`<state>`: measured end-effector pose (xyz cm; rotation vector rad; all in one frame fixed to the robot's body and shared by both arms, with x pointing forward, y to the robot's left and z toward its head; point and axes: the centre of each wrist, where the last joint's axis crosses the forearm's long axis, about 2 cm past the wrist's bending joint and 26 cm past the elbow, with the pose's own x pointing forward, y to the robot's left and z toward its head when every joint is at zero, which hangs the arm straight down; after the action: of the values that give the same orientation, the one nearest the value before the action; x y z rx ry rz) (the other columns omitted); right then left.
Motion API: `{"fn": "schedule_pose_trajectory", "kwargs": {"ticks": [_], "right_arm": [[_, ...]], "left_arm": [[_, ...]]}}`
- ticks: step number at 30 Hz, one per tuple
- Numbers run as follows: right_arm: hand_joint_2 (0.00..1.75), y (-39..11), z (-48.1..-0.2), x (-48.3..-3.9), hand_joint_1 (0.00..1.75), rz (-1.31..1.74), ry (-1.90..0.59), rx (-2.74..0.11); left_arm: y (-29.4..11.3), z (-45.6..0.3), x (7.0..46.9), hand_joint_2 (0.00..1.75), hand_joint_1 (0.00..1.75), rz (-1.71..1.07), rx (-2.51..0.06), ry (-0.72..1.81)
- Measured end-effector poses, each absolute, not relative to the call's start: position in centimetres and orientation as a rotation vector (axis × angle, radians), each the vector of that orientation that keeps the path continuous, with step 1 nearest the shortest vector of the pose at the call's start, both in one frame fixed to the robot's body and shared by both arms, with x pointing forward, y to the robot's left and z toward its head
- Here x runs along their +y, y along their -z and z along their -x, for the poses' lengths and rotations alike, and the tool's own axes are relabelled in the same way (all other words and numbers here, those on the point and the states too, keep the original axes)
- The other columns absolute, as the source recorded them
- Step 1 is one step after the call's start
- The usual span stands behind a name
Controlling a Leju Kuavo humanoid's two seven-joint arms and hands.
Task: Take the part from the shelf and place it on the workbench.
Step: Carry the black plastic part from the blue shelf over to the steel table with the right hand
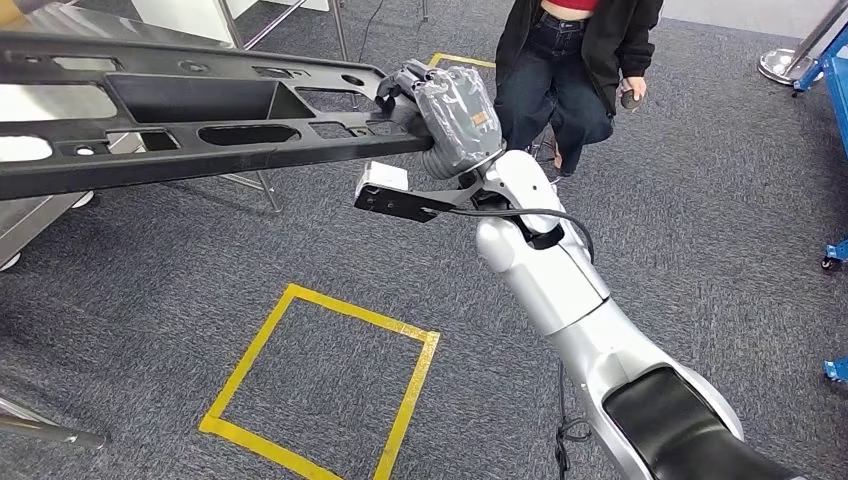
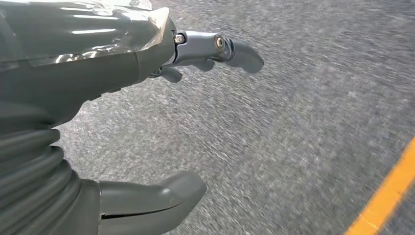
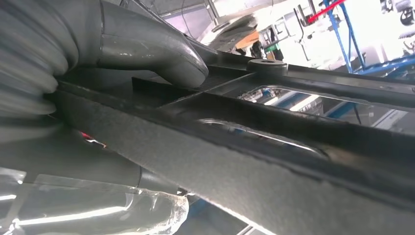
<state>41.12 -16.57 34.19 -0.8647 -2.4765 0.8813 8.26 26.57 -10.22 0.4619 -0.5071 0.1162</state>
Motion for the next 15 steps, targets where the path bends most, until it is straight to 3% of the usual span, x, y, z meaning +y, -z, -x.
{"fn": "schedule_pose_trajectory", "kwargs": {"ticks": [15], "right_arm": [[1.75, -34.61, -41.45, -16.88, 1.75, 0.867, -0.892, -2.472]], "left_arm": [[10.18, -8.34, 26.20, 1.75, 0.00, -0.454, -0.498, -0.113]]}}
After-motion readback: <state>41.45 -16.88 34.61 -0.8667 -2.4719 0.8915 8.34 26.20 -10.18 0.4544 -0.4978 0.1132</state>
